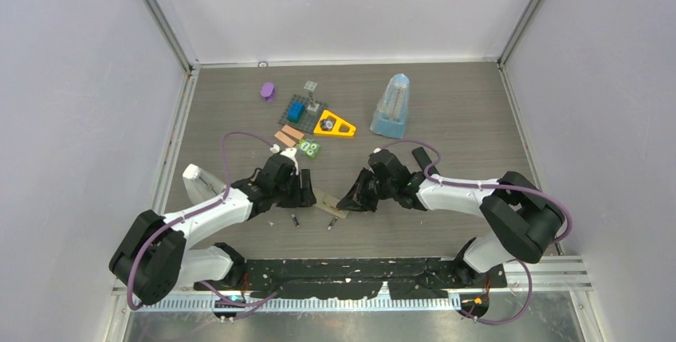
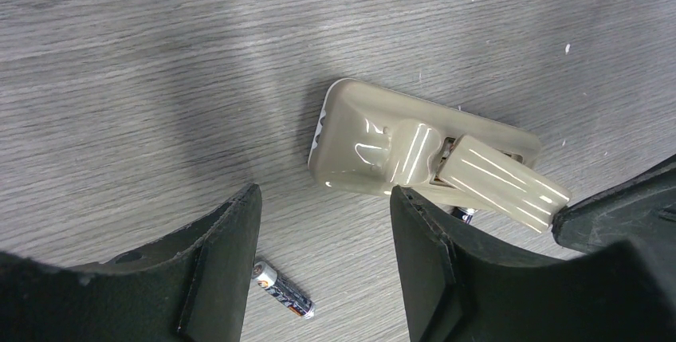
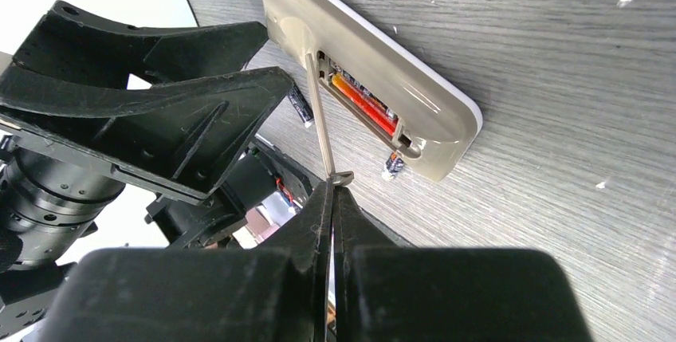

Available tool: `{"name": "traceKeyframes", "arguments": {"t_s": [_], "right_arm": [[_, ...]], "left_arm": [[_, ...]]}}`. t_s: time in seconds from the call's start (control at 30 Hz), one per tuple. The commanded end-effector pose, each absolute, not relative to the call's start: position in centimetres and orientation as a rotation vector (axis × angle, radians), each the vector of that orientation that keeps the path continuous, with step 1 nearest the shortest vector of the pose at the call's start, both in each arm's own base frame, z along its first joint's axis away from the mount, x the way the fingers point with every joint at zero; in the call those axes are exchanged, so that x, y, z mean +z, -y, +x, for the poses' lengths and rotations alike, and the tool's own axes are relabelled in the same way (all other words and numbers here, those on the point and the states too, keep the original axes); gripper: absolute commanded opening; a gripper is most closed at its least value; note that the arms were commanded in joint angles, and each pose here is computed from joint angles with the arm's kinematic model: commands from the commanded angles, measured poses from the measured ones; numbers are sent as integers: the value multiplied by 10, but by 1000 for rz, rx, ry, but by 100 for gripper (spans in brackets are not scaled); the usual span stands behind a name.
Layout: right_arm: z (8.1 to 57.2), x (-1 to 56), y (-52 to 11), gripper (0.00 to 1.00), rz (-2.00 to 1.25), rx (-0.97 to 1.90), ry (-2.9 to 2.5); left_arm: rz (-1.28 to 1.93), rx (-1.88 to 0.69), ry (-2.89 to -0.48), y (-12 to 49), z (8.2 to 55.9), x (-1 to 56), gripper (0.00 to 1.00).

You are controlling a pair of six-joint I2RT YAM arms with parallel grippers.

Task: Load the batteries into the remote control
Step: Load the battery cover into the remote control.

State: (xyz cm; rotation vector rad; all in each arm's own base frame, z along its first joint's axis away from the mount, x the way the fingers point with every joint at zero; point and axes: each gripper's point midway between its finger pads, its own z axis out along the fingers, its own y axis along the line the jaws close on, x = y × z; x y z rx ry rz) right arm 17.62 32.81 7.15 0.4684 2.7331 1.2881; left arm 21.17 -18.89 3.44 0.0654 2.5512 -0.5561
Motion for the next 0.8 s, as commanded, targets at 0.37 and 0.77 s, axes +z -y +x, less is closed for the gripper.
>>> {"name": "traceKeyframes", "arguments": {"t_s": [0.37, 0.77], "right_arm": [[171, 63, -332, 5, 400, 1302, -2747], [169, 63, -328, 5, 369, 1282, -2754]], "left_arm": [[30, -570, -2494, 192, 223, 44, 61], [24, -564, -2492, 194, 227, 45, 61]]}}
